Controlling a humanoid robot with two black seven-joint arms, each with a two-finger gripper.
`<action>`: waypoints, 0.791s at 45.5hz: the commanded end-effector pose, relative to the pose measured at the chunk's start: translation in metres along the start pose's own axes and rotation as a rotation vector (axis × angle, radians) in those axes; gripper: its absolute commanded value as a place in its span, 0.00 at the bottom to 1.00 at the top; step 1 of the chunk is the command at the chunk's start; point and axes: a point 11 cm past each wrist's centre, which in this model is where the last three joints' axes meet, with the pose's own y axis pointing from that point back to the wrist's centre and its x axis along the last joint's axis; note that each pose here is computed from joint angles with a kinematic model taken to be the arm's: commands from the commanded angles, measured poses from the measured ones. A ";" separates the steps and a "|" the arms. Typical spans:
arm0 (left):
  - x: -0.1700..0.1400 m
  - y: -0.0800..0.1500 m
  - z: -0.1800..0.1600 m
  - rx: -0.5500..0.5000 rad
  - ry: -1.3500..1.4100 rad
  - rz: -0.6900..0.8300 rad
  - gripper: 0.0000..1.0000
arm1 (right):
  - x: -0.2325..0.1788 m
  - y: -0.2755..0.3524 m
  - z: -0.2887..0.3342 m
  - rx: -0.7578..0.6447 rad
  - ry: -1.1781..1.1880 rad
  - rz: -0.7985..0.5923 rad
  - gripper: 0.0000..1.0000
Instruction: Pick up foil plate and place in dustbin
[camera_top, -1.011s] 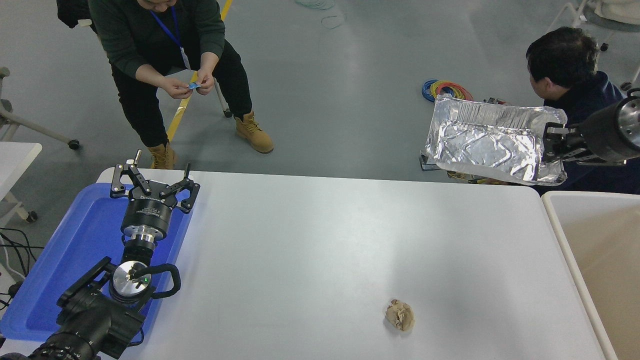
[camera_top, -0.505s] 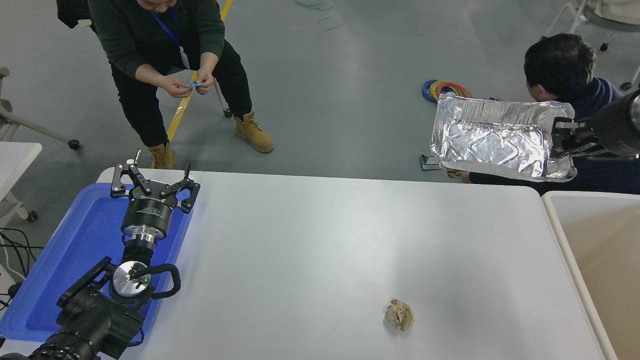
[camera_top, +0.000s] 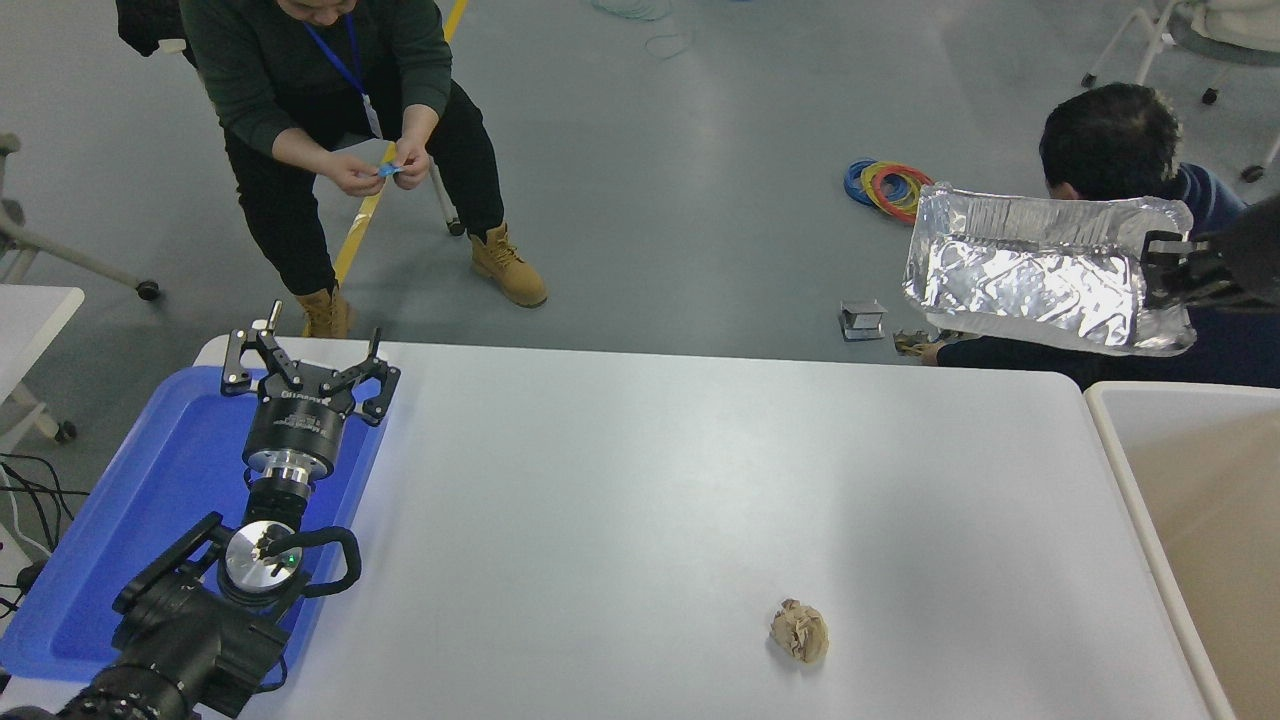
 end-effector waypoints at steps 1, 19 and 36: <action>0.000 0.000 0.000 0.000 -0.001 0.000 1.00 | 0.005 -0.019 0.070 -0.140 -0.040 0.044 0.00; 0.000 0.000 0.000 0.001 0.001 0.000 1.00 | 0.021 -0.040 0.131 -0.318 0.012 0.196 0.00; 0.000 0.000 0.000 0.000 0.001 0.000 1.00 | -0.002 -0.064 0.174 -0.446 0.088 0.295 0.00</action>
